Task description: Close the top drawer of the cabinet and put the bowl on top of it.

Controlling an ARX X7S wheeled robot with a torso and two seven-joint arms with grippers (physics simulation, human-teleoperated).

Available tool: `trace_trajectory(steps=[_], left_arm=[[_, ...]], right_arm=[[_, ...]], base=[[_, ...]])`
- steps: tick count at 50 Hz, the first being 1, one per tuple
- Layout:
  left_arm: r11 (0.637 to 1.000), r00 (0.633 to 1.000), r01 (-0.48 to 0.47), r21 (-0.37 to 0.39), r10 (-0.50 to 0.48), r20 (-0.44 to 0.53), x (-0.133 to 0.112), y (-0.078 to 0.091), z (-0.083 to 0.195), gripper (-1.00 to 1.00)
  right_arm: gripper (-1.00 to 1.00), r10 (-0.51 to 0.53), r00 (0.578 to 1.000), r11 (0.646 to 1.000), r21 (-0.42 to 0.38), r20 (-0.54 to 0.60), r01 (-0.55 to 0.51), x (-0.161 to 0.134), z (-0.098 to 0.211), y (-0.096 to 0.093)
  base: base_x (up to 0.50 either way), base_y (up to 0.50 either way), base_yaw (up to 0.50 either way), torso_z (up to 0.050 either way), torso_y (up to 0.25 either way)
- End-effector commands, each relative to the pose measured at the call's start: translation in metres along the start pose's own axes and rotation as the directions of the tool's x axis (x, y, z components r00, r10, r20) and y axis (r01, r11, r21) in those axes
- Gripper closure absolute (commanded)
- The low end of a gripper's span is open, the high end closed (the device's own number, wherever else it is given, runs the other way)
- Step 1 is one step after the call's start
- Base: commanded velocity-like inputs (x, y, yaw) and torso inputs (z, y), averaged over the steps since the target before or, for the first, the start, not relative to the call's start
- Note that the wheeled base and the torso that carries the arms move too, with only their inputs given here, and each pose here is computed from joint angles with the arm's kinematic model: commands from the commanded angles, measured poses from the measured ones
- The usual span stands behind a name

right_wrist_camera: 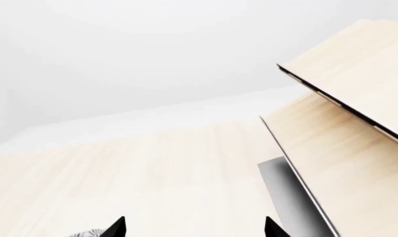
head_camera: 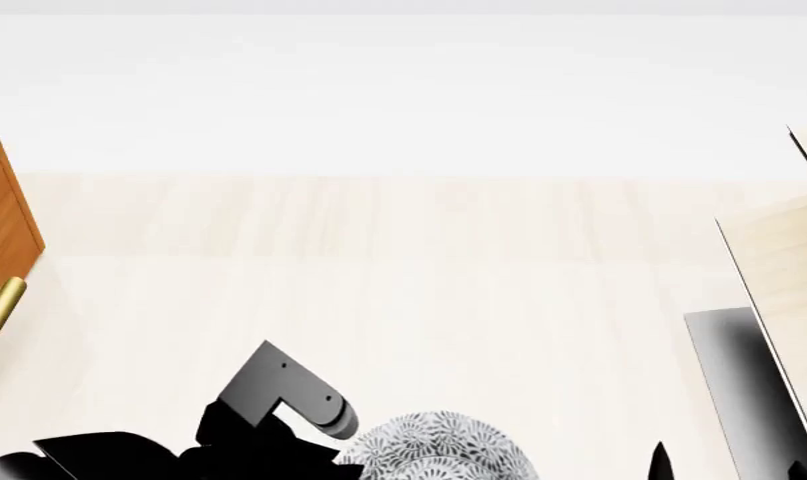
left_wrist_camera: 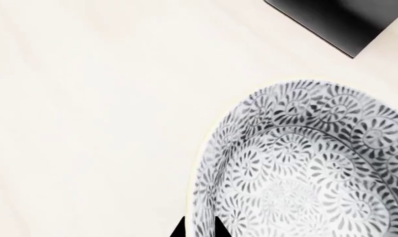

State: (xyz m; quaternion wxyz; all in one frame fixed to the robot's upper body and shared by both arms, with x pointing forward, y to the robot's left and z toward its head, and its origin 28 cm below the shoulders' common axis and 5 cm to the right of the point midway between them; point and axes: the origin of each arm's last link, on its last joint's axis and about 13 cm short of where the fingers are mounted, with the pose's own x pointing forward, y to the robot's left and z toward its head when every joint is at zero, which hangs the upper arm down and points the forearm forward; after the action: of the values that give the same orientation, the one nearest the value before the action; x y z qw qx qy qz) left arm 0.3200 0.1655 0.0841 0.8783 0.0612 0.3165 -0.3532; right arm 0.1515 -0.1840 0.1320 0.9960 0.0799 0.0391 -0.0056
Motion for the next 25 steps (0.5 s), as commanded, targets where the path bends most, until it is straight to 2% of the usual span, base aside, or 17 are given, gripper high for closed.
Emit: trace_trajectory(steps=[1, 12, 25], left_arm=[[1.0, 1.0, -0.012, -0.012, 0.012, 0.017, -0.006, 0.0, -0.001, 1.0], [1.0, 0.999, -0.012, -0.004, 0.013, 0.039, -0.014, -0.003, 0.001, 1.0], [0.998, 0.996, -0.058, 0.02, 0.057, 0.075, -0.028, -0.004, 0.011, 1.0]], right_arm=[[-1.0, 0.004, 1.0, 1.0, 0.003, -0.002, -0.004, 0.001, -0.002, 0.001], [-1.0, 0.004, 1.0, 1.0, 0.001, 0.0, -0.004, 0.0, -0.001, 0.002], [-1.0, 0.009, 1.0, 1.0, 0.0, 0.008, -0.009, -0.004, 0.003, 0.003]], base=[[0.0, 0.0, 0.0, 0.0, 0.0], [0.0, 0.0, 0.0, 0.0, 0.0], [0.0, 0.0, 0.0, 0.0, 0.0]])
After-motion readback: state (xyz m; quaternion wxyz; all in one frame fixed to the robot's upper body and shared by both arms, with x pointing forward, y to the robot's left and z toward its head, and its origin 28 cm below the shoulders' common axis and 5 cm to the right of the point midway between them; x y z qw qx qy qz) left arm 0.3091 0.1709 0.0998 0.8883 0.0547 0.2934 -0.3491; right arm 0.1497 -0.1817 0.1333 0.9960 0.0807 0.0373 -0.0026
